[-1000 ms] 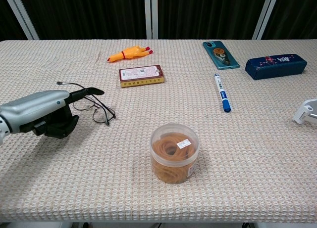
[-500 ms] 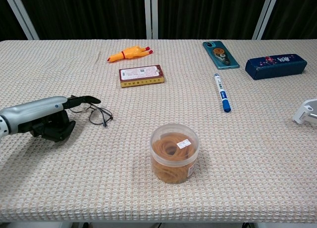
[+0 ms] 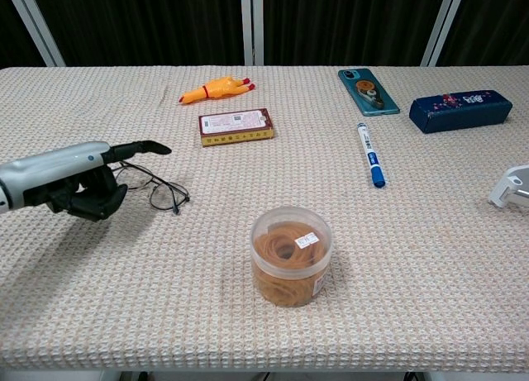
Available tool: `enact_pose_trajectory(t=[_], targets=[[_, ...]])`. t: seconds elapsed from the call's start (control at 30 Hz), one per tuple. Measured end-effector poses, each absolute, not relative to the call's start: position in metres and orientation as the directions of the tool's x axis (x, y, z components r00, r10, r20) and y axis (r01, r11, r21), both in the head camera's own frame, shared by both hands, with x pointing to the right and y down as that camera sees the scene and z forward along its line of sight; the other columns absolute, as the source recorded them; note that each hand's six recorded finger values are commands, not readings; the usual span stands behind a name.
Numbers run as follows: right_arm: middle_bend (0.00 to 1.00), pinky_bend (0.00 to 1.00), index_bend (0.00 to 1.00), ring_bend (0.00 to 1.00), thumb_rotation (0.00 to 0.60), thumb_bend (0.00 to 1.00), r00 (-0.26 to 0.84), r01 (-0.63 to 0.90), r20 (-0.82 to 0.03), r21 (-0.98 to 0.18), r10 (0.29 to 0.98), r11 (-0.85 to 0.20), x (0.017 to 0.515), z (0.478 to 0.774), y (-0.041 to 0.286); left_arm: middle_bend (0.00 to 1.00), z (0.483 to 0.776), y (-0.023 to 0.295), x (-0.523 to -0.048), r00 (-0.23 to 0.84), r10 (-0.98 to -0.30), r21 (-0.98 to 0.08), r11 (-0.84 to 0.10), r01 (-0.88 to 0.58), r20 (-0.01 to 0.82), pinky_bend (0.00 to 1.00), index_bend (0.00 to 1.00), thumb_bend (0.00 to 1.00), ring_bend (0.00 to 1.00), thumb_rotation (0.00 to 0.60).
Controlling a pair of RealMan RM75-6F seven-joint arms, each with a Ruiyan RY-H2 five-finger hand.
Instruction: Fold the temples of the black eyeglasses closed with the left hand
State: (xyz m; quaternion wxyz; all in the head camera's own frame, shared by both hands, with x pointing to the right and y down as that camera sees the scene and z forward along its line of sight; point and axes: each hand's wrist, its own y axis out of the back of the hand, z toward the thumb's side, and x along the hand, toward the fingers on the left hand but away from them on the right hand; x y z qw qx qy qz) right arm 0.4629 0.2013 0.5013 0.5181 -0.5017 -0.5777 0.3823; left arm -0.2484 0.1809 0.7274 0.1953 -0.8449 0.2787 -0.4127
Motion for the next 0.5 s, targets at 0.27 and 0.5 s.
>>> enact_pose_trajectory(t=[0.27,0.5], targets=[[0.00,0.00,0.00,0.00,0.600,0.44,0.032,0.164,0.214,-0.965,0.976,0.206,0.465,0.500,0.209,0.86,0.680,0.165,-0.281,0.417,-0.798,-0.731,-0.583,-0.355,0.435,0.89,0.20,0.43,0.83,0.600],[0.00,0.00,0.00,0.00,0.600,0.39,-0.066,0.041,0.071,-0.996,0.995,0.074,0.483,0.520,0.236,0.05,0.631,0.191,-0.364,0.137,-0.943,-0.923,-0.326,-0.202,0.303,0.34,0.14,0.12,0.06,0.276]])
